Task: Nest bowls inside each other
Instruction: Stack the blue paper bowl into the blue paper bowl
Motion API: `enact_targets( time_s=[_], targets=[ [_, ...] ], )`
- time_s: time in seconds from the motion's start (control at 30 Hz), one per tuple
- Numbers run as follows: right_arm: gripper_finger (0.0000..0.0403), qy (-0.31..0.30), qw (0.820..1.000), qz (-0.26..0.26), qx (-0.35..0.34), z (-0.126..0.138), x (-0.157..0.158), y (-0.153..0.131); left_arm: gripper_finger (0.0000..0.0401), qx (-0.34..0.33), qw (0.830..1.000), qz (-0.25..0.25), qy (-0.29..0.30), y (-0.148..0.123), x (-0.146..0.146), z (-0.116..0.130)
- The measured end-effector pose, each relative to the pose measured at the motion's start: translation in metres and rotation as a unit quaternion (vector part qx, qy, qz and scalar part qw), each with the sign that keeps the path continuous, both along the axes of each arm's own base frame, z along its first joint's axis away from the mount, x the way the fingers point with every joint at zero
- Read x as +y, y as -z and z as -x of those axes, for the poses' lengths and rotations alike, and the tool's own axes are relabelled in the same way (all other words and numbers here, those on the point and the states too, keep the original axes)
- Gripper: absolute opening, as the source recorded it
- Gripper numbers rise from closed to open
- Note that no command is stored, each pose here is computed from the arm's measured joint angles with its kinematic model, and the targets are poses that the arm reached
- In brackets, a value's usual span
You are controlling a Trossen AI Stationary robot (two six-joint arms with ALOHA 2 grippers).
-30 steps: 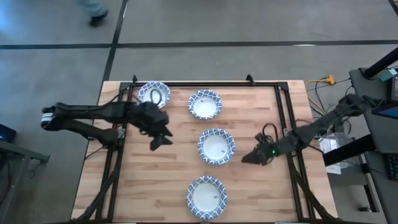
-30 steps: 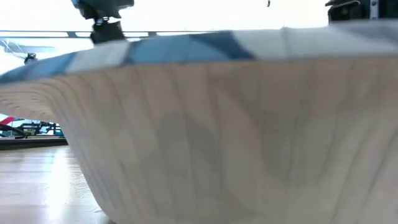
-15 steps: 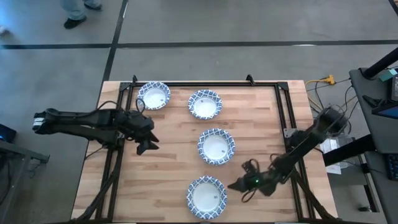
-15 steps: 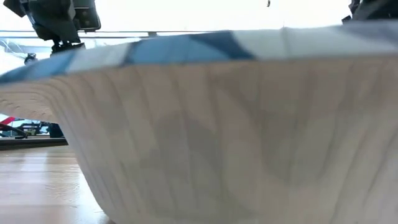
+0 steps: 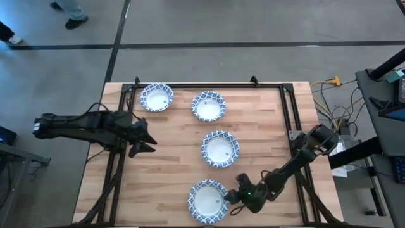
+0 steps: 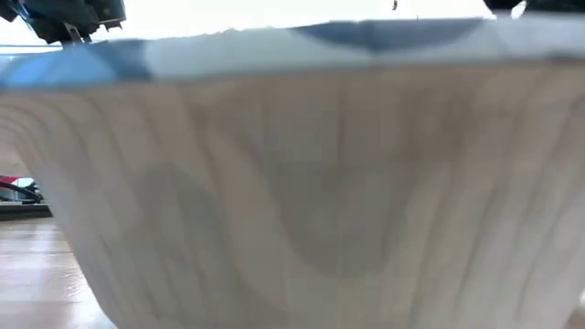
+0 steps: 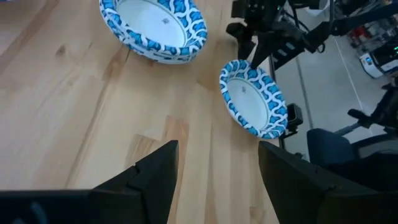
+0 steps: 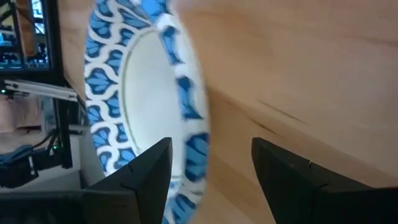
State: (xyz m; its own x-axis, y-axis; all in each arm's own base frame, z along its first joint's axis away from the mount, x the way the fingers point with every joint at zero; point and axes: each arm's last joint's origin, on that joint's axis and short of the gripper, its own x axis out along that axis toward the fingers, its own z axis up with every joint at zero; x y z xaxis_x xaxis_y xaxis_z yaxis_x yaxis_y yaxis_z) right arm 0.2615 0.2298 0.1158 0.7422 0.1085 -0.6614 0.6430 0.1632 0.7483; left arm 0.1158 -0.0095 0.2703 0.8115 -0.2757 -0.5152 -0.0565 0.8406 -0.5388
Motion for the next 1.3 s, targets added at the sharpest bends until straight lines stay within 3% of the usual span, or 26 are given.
enact_targets(
  time_s=[0.23, 0.57, 0.73, 0.87, 1.07, 1.3],
  targets=[
    [0.0190, -0.033, 0.999, 0.005, 0.013, -0.018, -0.010, -0.003, 0.0205, -0.019, 1.000, 0.001, 0.000, -0.004, 0.000, 0.008],
    [0.0023, -0.098, 0.995, 0.015, -0.001, -0.030, -0.027, -0.024, 0.0205, -0.025, 1.000, 0.001, 0.000, -0.005, 0.000, 0.008],
    [0.0014, -0.114, 0.991, 0.034, -0.057, -0.030, -0.046, -0.068, 0.0205, -0.016, 1.000, 0.001, 0.000, -0.003, 0.000, 0.004],
    [0.0013, -0.103, 0.988, 0.074, -0.085, -0.024, -0.080, -0.109, 0.0205, -0.005, 1.000, 0.000, 0.000, -0.001, 0.000, 0.001],
    [0.0012, -0.030, 0.988, 0.150, 0.007, 0.008, -0.151, -0.150, 0.0205, 0.018, 1.000, 0.000, 0.000, 0.004, 0.000, -0.007],
    [0.0012, 0.037, 0.982, 0.166, 0.080, 0.039, -0.199, -0.160, 0.0205, 0.060, 0.998, -0.001, -0.001, 0.013, 0.000, -0.020]
  ],
)
